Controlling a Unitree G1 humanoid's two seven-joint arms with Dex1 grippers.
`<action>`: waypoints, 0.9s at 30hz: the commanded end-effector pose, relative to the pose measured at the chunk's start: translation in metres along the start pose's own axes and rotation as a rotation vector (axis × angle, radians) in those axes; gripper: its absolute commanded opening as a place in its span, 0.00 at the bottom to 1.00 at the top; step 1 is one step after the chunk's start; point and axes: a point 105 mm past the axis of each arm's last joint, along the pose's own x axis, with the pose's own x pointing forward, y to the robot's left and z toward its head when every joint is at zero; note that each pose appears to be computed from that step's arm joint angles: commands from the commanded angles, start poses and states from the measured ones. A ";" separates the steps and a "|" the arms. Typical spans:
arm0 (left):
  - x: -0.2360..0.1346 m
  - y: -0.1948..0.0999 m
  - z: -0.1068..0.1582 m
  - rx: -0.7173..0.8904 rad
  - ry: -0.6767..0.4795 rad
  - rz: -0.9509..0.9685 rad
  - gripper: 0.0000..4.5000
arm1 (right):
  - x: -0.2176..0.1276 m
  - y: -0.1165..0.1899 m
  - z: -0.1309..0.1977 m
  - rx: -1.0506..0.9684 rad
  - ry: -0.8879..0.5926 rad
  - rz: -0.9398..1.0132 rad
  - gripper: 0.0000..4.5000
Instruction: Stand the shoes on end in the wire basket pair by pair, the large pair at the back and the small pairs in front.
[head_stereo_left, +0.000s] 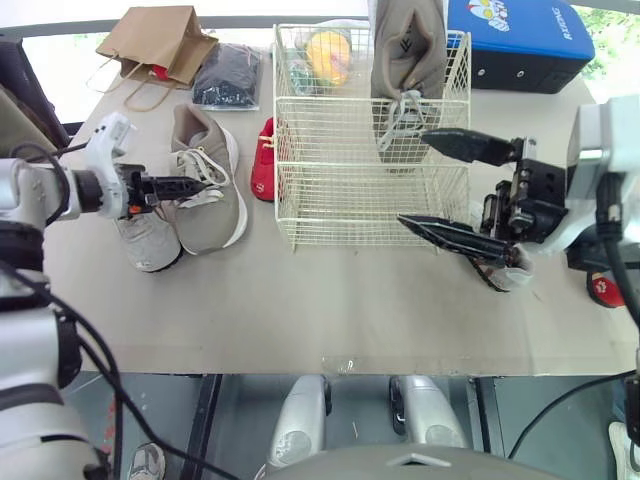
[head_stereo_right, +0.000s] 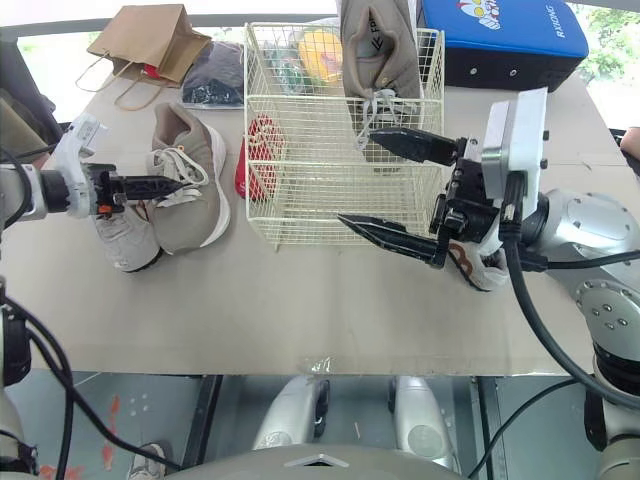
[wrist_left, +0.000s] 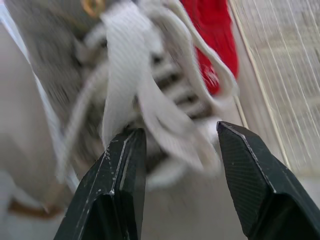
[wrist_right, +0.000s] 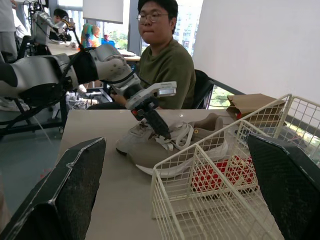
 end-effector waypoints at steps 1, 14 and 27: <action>-0.012 0.011 0.015 -0.023 -0.049 0.044 0.56 | -0.001 0.008 0.006 -0.050 0.005 -0.004 0.97; 0.069 0.008 -0.053 -0.076 0.185 -0.022 0.39 | -0.011 0.008 0.001 -0.076 0.073 -0.108 0.99; 0.005 -0.013 0.053 -0.255 -0.423 -0.212 0.01 | -0.027 0.005 -0.016 -0.010 0.104 -0.218 0.99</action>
